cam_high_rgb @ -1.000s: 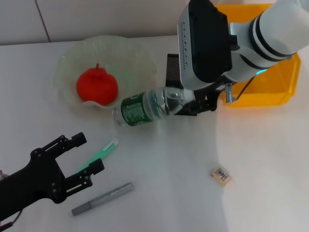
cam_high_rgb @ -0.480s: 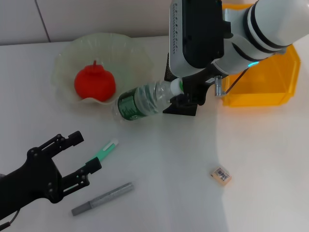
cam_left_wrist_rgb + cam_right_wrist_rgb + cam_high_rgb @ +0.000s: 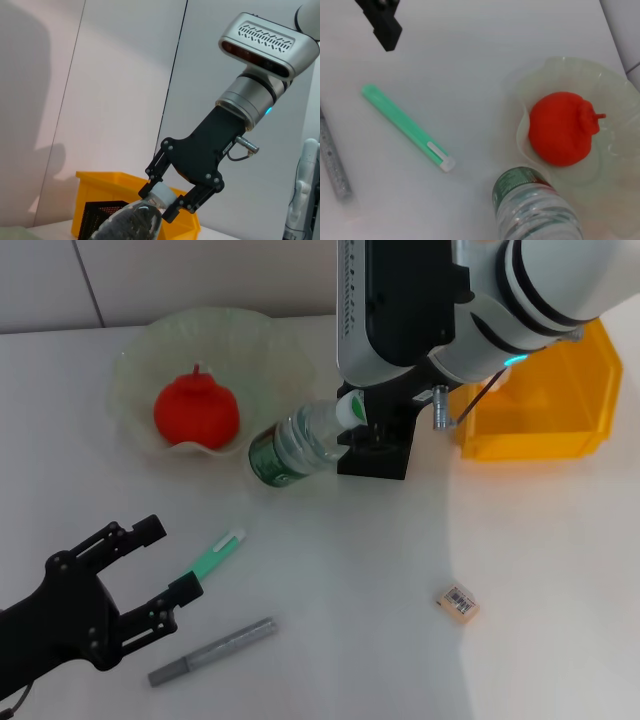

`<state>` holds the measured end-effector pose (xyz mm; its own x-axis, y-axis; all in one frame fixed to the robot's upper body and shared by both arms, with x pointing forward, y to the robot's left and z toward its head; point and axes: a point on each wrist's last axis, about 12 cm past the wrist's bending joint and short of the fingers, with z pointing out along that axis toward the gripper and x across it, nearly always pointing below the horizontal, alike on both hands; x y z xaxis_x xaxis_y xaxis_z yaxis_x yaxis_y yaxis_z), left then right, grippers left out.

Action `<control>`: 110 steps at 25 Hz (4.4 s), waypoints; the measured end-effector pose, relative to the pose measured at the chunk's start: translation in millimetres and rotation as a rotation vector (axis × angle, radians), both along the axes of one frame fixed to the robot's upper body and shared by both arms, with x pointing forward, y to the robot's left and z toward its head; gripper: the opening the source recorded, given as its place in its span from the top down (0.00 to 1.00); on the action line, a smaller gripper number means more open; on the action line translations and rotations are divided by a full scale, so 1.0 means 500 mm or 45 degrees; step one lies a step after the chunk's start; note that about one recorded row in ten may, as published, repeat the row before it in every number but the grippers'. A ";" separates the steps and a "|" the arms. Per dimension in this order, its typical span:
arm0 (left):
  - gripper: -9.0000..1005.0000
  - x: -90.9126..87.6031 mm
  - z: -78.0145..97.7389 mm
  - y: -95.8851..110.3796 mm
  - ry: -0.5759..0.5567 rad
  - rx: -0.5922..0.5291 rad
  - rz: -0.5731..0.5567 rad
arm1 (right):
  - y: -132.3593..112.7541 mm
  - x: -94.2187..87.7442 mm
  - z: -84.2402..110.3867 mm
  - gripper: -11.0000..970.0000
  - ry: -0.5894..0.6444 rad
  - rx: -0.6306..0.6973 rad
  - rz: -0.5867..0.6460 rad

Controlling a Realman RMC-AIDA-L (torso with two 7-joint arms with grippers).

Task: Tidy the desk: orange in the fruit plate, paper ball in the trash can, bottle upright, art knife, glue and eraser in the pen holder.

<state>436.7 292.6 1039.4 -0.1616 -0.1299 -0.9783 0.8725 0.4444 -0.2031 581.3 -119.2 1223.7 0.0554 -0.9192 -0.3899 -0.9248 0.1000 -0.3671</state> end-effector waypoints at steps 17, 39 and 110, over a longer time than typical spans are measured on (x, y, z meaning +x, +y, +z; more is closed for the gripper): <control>0.22 -0.031 -0.015 0.007 -0.045 0.043 0.029 | 0.022 0.031 0.035 0.54 0.034 0.080 -0.147; 0.22 -0.040 -0.024 0.002 -0.060 0.060 0.039 | 0.066 0.021 0.061 0.54 0.109 0.192 -0.174; 0.22 -0.070 -0.030 0.010 -0.038 0.041 0.054 | 0.254 0.034 0.039 0.54 0.218 0.332 0.050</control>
<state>401.5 297.9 1024.2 -0.1271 -0.1043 -0.9864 0.8584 0.4868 -0.1621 598.3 7.8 1243.1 0.0023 -0.7852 -0.6193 -0.9760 0.1331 -0.1723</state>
